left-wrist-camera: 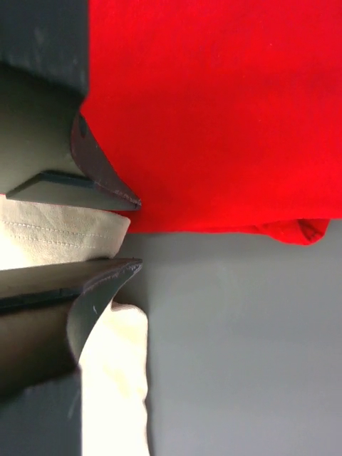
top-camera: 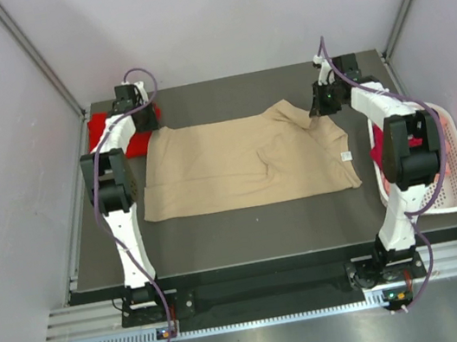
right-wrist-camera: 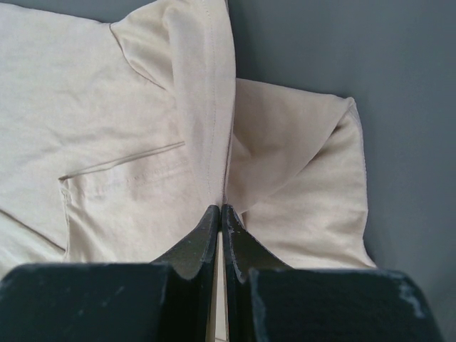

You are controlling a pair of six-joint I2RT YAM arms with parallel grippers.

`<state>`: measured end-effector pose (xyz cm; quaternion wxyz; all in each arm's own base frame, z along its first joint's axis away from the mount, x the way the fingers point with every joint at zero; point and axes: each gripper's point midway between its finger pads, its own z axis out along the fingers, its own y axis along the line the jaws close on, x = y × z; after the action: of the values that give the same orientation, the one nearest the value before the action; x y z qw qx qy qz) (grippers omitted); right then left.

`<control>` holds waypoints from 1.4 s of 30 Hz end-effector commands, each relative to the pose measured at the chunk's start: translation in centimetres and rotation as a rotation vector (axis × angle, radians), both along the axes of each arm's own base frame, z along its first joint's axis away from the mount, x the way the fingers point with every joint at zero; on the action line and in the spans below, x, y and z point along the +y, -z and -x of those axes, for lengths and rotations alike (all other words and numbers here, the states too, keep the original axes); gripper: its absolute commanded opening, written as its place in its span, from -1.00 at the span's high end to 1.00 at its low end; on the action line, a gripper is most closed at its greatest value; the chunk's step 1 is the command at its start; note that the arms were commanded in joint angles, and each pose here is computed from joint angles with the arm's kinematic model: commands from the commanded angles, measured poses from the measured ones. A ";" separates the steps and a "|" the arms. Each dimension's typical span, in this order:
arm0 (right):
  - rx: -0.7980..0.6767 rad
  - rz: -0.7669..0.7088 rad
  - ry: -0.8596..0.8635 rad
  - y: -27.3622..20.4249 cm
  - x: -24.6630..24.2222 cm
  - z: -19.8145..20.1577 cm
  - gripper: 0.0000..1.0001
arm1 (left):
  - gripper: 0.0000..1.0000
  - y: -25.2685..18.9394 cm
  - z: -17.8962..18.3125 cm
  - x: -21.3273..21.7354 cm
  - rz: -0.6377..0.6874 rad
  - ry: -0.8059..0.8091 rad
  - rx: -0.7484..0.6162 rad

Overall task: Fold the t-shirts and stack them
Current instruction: Fold the tshirt

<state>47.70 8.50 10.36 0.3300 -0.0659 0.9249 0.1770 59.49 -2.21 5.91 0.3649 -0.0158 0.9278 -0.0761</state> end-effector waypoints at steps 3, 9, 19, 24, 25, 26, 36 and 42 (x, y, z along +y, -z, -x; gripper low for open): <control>-0.127 0.015 -0.013 -4.6 0.1 -1.1 1.00 | 0.69 -1.0 -0.9 -0.1 -0.014 0.005 -0.044; -0.205 0.135 0.031 -6.5 -2.1 -2.3 1.00 | 1.00 -6.0 -1.2 -0.5 0.036 -0.032 -0.127; -0.380 0.334 -0.006 -9.9 -4.7 -1.2 1.00 | 1.00 -8.2 1.9 1.1 -0.007 -0.119 -0.133; -0.379 0.396 -0.016 -9.7 -5.7 0.3 1.00 | 1.00 -9.1 3.4 1.2 0.010 -0.130 -0.142; -0.369 0.411 -0.013 -9.4 -5.9 0.7 1.00 | 1.00 -8.4 4.0 1.2 0.018 -0.132 -0.123; -0.368 0.416 -0.011 -9.5 -6.1 1.0 1.00 | 1.00 -8.3 4.4 1.3 0.018 -0.136 -0.117; -0.277 0.441 -0.009 -6.0 -6.9 6.7 1.00 | 1.00 -6.6 9.3 2.2 0.005 -0.150 -0.044; -0.258 0.498 0.019 -5.2 -8.2 8.9 1.00 | 1.00 -6.3 11.1 3.3 -0.025 -0.189 -0.028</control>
<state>38.85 1.21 13.75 0.3936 -0.1592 0.9047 -0.0351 48.28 -0.08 9.09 0.3412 -0.0909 0.9345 -0.0441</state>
